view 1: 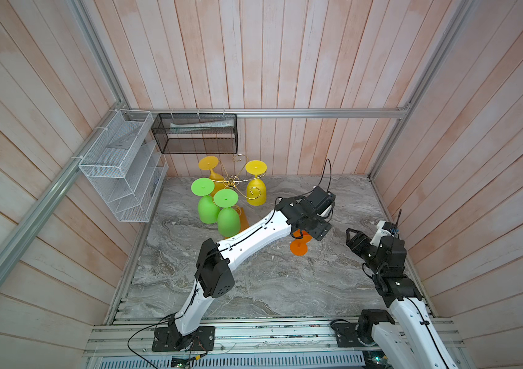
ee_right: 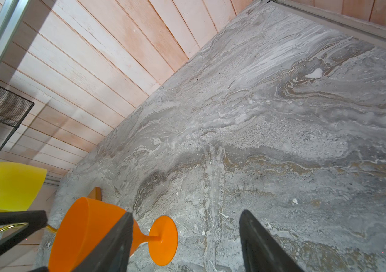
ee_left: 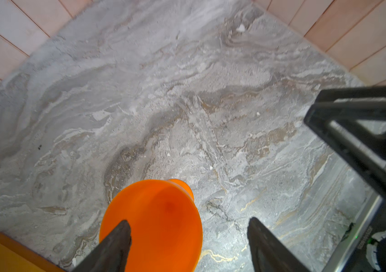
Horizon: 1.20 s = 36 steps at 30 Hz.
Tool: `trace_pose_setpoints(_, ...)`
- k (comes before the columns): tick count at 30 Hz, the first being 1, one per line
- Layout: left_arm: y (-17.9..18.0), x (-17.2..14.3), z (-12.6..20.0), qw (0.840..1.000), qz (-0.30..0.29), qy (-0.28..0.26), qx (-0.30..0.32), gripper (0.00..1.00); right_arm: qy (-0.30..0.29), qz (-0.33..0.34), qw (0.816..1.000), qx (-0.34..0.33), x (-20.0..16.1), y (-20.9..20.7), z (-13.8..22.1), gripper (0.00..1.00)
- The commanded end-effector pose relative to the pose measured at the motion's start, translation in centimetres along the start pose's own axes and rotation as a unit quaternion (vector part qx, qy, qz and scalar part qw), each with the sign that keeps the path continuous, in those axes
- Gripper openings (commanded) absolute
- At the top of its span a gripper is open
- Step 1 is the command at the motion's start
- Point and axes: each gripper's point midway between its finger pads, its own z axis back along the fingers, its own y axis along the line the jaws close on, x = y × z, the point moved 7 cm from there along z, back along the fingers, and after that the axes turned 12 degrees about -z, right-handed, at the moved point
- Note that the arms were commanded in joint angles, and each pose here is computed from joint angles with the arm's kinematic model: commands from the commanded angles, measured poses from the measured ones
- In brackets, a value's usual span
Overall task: Take the wine glass off the wine glass rack
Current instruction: Place the wine glass at the center of the table.
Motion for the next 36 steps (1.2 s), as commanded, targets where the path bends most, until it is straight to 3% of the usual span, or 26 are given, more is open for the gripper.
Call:
trace_pose_setpoints(1,0.5,2.0,3.6,0.997,0.008,-0.070,0.018,0.82,0.003,0.010,1.000,0.005,0.0,0.6,0.4,0.69)
trace_pose_setpoints(10,1.1,3.5,9.3,0.990,0.018,-0.138,0.035,0.82,-0.004,0.039,0.999,0.015,0.2,2.6,0.5,0.69)
trace_pose_setpoints(19,3.6,3.7,17.3,0.980,0.032,-0.171,0.093,0.83,-0.012,0.118,0.991,0.063,-0.2,10.0,0.2,0.69)
trace_pose_setpoints(28,8.1,0.8,24.4,0.963,0.088,-0.196,0.162,0.83,0.016,0.156,0.975,0.158,-2.1,18.6,-0.8,0.67)
trace_pose_setpoints(36,11.2,-4.0,27.2,0.950,0.141,-0.173,0.219,0.82,0.058,0.110,0.963,0.240,-2.1,24.9,-2.6,0.64)
